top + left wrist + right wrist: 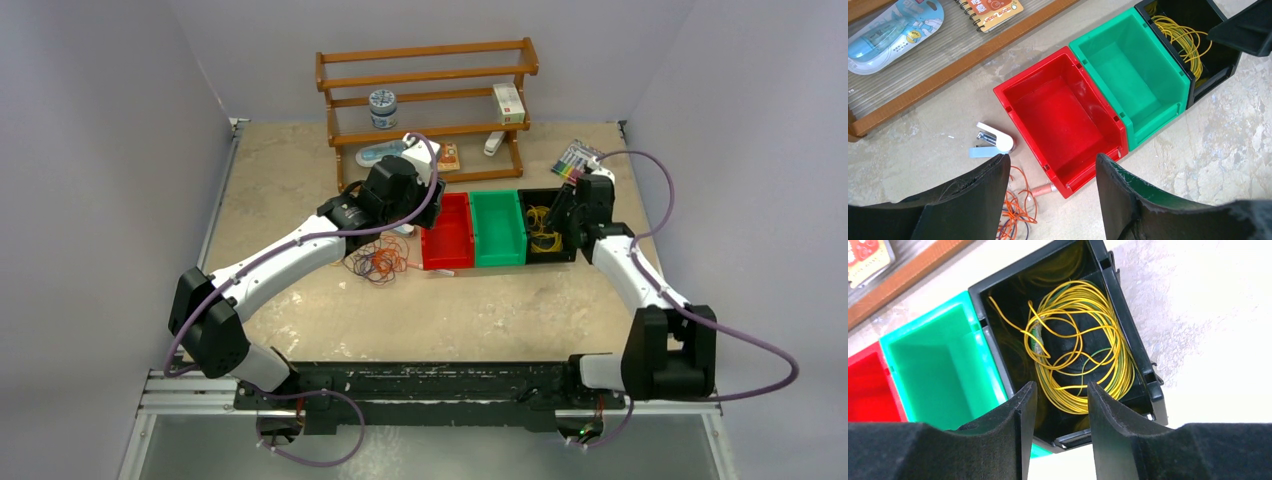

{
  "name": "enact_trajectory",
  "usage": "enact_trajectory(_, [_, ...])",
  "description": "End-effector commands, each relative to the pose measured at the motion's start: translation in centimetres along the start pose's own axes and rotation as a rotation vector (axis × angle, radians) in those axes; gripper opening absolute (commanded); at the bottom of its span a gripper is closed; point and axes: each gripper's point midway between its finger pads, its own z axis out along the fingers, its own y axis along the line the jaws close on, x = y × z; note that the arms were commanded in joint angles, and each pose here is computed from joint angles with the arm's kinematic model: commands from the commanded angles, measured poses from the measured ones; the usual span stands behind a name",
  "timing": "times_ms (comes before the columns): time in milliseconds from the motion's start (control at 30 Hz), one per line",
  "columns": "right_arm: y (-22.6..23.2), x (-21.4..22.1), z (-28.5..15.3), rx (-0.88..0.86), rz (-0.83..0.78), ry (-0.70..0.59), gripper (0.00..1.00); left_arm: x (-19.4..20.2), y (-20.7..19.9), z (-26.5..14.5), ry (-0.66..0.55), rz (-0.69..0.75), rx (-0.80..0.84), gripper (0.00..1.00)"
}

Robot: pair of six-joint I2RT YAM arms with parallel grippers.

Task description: Untangle the cables

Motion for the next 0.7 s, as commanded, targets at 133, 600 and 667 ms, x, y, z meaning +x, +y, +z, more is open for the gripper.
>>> enact_trajectory(133, [2.6, -2.3, -2.2, -0.153, -0.168, -0.047, 0.46, -1.9, -0.2, -0.7, -0.062, -0.002, 0.008, 0.62])
enact_trajectory(600, [5.1, 1.7, 0.0, -0.342, -0.223, 0.105, 0.66, -2.1, -0.3, -0.9, -0.067, -0.002, 0.01, 0.62])
enact_trajectory(667, [5.3, 2.1, -0.1, -0.357, -0.223, 0.119, 0.66, -2.1, -0.2, -0.9, -0.065, -0.002, 0.009, 0.62])
